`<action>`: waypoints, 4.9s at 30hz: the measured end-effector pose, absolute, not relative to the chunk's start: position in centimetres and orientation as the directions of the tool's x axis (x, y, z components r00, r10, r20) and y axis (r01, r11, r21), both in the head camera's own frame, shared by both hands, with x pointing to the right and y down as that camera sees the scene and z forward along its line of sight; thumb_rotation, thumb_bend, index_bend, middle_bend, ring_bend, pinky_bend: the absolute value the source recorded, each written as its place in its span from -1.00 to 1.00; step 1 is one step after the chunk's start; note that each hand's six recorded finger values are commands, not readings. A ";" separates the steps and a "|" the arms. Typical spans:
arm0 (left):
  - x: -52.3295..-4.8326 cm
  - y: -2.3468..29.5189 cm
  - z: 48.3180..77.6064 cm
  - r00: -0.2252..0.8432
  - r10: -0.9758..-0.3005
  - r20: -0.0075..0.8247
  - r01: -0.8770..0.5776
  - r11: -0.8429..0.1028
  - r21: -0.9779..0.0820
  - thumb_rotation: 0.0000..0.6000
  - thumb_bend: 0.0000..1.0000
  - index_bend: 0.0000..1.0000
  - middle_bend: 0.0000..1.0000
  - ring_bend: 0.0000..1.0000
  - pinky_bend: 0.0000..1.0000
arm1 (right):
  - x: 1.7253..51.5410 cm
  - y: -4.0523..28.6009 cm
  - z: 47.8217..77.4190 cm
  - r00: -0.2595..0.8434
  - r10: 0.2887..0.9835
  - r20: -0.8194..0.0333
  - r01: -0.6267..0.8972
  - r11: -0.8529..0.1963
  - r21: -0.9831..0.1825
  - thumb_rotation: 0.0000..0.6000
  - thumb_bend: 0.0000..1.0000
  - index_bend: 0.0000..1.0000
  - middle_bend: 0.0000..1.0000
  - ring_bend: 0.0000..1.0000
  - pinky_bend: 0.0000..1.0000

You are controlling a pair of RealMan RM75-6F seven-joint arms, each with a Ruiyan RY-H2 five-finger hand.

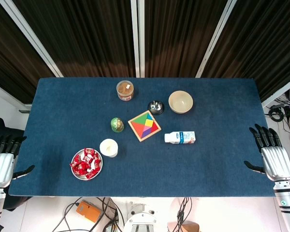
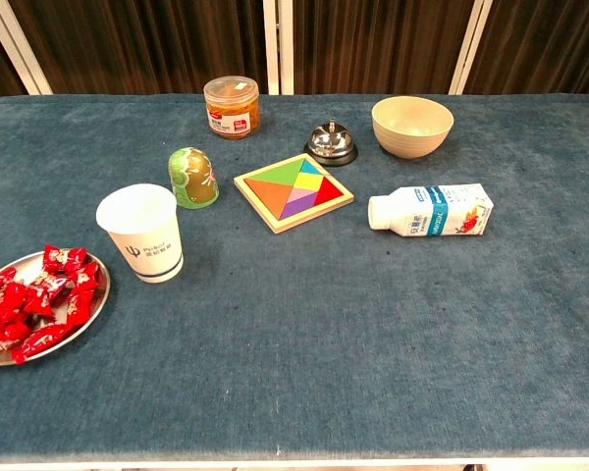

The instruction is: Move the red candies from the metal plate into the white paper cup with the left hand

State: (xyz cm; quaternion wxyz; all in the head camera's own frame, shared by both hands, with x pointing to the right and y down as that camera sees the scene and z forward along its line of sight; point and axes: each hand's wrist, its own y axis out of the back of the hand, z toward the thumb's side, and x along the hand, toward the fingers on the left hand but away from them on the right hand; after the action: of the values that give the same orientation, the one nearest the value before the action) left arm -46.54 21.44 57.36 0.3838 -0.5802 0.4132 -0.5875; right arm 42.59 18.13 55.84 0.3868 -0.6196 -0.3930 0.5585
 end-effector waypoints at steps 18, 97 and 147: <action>-39.2 21.0 60.6 0.236 -0.855 0.461 -0.025 -0.480 -0.877 1.00 -0.84 -0.31 0.67 0.73 0.80 | 44.0 17.9 53.1 0.030 0.946 -0.321 0.050 -0.322 -0.945 1.00 -0.53 -1.00 -0.95 -1.00 -0.93; -22.7 11.7 65.8 0.497 -0.701 0.511 -0.116 -0.637 -0.762 0.87 -0.29 0.17 0.89 0.93 0.89 | 45.7 17.4 53.4 -0.011 0.942 -0.335 0.095 -0.332 -0.938 1.00 -0.53 -1.00 -0.95 -1.00 -0.90; -29.9 22.5 67.5 0.384 -0.646 0.660 0.054 -0.698 -0.714 0.94 -0.64 -0.20 0.88 0.92 0.89 | 43.4 15.9 51.8 0.058 0.954 -0.295 0.076 -0.299 -0.951 1.00 -0.53 -1.00 -0.95 -1.00 -0.90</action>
State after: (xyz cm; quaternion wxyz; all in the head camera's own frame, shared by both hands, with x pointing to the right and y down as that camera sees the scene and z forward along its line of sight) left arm -29.89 22.54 67.50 0.3363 -0.7607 0.1946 -0.5199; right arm 43.40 15.86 51.80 0.4091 -0.6016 -0.4281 0.5362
